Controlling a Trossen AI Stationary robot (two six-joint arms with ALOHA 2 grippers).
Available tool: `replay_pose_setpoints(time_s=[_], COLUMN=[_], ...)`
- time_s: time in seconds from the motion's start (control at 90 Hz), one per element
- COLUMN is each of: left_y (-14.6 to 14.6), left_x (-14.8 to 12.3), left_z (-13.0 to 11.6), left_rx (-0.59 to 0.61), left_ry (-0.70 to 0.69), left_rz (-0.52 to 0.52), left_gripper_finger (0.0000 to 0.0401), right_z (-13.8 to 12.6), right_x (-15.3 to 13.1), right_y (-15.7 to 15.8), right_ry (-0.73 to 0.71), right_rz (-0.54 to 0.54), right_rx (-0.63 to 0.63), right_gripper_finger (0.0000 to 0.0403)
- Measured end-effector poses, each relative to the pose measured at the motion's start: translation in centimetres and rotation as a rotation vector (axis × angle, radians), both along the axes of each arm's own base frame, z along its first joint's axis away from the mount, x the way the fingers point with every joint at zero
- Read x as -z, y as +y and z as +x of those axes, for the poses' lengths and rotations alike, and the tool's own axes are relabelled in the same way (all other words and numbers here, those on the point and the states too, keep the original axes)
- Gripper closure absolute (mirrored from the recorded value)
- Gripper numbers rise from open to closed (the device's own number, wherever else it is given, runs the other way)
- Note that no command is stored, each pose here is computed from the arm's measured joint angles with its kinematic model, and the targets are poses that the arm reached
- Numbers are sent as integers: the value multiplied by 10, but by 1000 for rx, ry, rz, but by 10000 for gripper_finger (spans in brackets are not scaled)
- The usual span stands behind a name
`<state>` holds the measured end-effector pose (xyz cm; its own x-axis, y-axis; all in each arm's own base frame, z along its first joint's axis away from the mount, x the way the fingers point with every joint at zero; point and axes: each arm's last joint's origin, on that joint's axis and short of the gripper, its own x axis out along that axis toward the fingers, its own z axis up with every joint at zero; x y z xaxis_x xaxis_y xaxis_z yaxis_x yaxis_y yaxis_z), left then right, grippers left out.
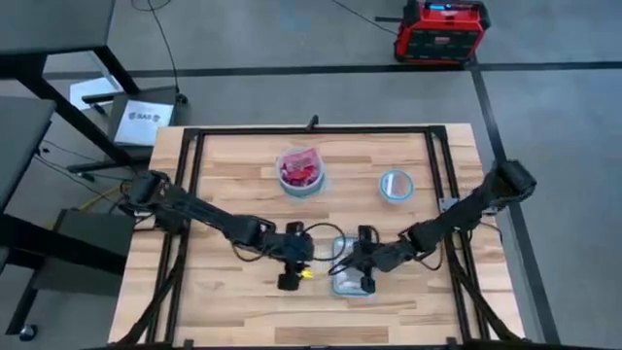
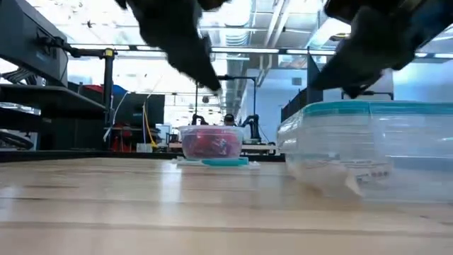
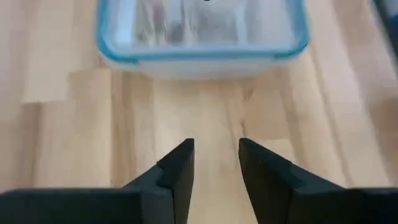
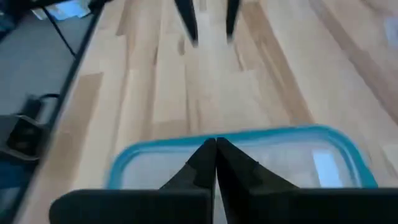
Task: Sort candy
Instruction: Close the rectangular transparent bin
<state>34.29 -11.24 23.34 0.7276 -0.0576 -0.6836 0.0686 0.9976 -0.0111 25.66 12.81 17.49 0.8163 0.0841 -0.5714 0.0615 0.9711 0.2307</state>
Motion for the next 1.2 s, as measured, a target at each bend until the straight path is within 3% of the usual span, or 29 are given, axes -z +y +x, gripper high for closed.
replay_pose_setpoints(time_s=[0.178,0.333,0.589,0.689,0.789,1.0,1.2], left_y=[-1,-2,5,10,19,61,124], left_x=[-11,-12,-14,-17,-23,-27,-23], left_z=[-14,-26,-43,-42,-37,-23,-17], left_rx=[-30,-73,-148,-157,-148,-161,-182], left_ry=[15,75,164,145,101,88,141], left_rz=[54,110,218,238,293,421,253], left_gripper_finger=[288,288,288,288,288,288,275], right_z=[-6,-17,-66,-78,-76,-63,-47], right_x=[10,24,1,-15,-41,-68,-51], right_y=[7,2,-23,-31,-29,-16,-3], right_ry=[89,288,526,467,224,-142,-167], right_rz=[53,59,1,23,93,-8,-158], right_rx=[-9,86,250,290,288,260,270], right_gripper_finger=[403,403,403,403,403,403,403])
